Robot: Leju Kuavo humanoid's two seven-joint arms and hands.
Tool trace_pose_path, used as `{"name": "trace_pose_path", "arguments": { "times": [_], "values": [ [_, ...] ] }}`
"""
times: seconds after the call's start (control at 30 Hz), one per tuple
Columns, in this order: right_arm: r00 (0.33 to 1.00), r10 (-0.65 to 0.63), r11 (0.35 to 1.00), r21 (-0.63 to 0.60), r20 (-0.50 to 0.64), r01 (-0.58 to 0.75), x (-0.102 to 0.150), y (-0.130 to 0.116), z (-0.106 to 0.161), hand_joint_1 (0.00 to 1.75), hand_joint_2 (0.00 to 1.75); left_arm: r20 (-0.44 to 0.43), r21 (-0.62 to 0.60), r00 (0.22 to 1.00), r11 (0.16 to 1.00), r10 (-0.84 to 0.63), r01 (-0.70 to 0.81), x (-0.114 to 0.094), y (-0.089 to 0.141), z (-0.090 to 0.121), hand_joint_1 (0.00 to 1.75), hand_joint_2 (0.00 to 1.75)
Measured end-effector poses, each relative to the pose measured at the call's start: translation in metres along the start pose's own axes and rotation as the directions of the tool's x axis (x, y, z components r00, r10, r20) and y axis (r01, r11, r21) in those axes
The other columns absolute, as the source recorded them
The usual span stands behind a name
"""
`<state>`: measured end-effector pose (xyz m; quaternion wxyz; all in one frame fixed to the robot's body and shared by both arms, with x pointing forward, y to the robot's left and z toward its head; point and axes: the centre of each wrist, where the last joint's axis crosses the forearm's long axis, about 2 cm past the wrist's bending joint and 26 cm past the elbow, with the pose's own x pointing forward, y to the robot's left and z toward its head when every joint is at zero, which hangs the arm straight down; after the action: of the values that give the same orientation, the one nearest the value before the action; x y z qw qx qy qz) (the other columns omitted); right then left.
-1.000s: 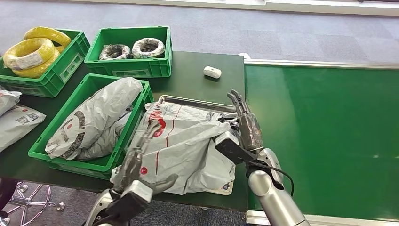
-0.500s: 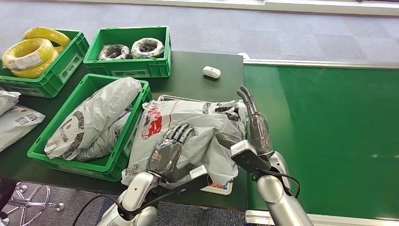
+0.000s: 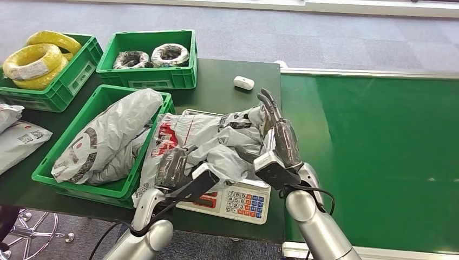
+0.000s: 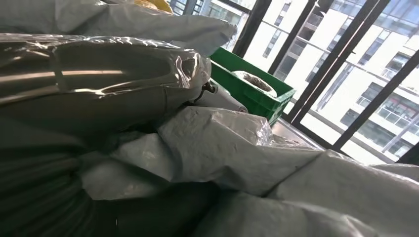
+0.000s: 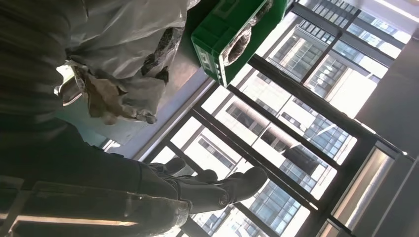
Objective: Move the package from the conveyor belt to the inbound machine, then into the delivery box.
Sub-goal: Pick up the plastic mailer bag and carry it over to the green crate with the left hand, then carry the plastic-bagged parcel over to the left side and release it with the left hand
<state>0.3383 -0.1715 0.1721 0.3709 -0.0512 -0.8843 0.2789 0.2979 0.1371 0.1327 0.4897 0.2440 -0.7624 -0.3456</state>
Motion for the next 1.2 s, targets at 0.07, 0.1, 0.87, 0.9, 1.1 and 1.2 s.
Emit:
{"name": "trace_pose_path", "arguments": {
  "times": [0.07,0.1,0.87,0.9,1.1,1.2],
  "values": [
    [1.000,-0.002,1.000,0.005,0.002,0.002,0.000,0.002,-0.002,0.00,1.75,-0.006,0.018,1.000,1.000,0.010,-0.010,-0.002,0.004,0.001,1.75,1.75],
    [1.000,-0.003,1.000,0.007,0.001,0.003,0.000,0.002,-0.003,0.00,1.75,-0.009,0.024,1.000,1.000,0.017,-0.017,-0.003,0.005,0.001,1.75,1.75],
    [0.994,0.076,0.996,-0.042,-0.079,-0.080,-0.020,-0.004,0.027,0.00,1.75,0.582,0.772,0.783,0.453,-0.221,-0.446,0.034,0.192,0.045,1.74,1.75],
    [0.993,0.082,0.995,-0.041,-0.081,-0.086,-0.020,-0.004,0.030,0.00,1.75,0.572,0.791,0.781,0.423,-0.252,-0.443,0.036,0.200,0.049,1.74,1.75],
    [0.990,0.117,0.993,-0.018,-0.075,-0.119,-0.016,-0.002,0.048,0.00,1.75,0.451,0.870,0.848,0.351,-0.280,-0.347,0.031,0.222,0.054,1.66,1.75],
    [0.990,0.126,0.992,-0.007,-0.061,-0.127,-0.012,-0.002,0.052,0.00,1.75,0.355,0.878,0.916,0.402,-0.188,-0.258,0.019,0.221,0.037,1.63,1.75]
  ]
}}
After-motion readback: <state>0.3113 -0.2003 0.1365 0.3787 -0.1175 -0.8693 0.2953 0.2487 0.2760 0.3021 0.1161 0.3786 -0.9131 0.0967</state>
